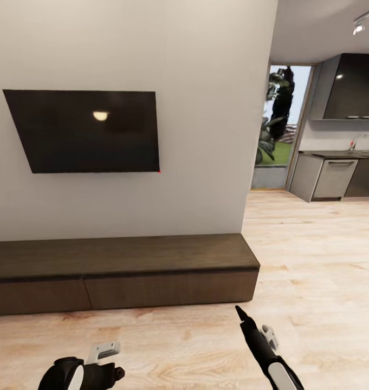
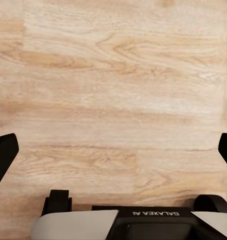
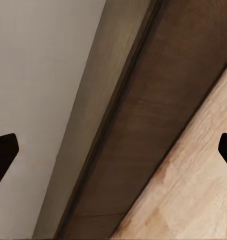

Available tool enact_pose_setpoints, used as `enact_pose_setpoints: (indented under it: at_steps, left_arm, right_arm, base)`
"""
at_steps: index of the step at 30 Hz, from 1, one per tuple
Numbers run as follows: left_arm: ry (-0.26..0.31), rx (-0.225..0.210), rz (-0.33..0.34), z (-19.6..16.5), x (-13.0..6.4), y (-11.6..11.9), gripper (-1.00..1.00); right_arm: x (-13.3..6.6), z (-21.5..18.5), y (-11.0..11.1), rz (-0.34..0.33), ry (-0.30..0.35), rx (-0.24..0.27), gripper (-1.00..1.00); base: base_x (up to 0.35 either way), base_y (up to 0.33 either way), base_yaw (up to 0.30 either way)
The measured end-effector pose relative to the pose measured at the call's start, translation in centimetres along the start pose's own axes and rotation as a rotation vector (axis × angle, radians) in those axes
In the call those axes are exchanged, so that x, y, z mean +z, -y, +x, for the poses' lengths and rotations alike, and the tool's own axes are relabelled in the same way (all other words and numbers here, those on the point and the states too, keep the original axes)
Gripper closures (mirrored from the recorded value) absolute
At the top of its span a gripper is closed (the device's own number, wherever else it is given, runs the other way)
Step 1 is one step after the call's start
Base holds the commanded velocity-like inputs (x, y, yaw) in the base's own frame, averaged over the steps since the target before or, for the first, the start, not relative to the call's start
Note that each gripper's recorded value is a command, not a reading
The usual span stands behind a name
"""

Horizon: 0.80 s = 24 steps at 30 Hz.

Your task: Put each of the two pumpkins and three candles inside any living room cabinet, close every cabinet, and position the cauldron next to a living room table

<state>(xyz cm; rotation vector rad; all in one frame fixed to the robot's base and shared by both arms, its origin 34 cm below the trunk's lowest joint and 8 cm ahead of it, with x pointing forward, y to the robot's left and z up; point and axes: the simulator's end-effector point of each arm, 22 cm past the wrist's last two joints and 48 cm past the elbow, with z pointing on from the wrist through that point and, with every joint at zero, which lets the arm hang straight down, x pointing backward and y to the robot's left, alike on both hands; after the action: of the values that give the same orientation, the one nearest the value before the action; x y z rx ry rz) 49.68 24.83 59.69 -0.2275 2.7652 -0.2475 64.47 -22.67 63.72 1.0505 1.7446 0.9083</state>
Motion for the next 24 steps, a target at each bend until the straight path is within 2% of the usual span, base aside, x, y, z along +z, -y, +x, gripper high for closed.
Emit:
enact_pose_setpoints:
  at_steps: [3,5,9,12,14,17,24]
  left_arm:
    - [-0.012,-0.018,0.029,0.4,0.4,0.3,-1.0]
    - [-0.014,-0.039,0.052,0.3,0.5,0.5,-1.0]
    - [0.003,-0.074,0.082,-0.7,0.8,0.6,-1.0]
    - [0.018,-0.11,0.091,-1.6,0.9,-0.3,-1.0]
    - [0.026,-0.12,0.091,-1.8,1.1,-0.9,-1.0]
    - [0.032,-0.133,0.102,-2.0,1.3,-1.3,-1.0]
    - [0.058,-0.184,0.175,-2.7,1.5,-2.2,-1.0]
  right_arm:
    - [0.7,-0.2,-1.3,-0.049,0.018,0.011,-1.0]
    - [1.2,-1.0,-2.1,-0.071,0.06,0.01,-1.0]
    - [1.4,-2.3,-1.7,-0.082,0.117,0.028,-1.0]
    - [1.4,-3.2,-1.0,-0.084,0.159,0.084,-1.0]
    - [1.5,-3.2,-0.8,-0.089,0.17,0.104,-1.0]
    - [1.7,-2.4,-0.4,-0.088,0.166,0.107,-1.0]
    - [2.1,-1.6,0.6,-0.096,0.159,0.117,-1.0]
  base:
    - [0.0,0.0,0.0]
    - [0.0,0.0,0.0]
    - [0.0,0.0,0.0]
    - [0.0,0.0,0.0]
    - [0.0,0.0,0.0]
    - [0.0,0.0,0.0]
    - [0.0,0.0,0.0]
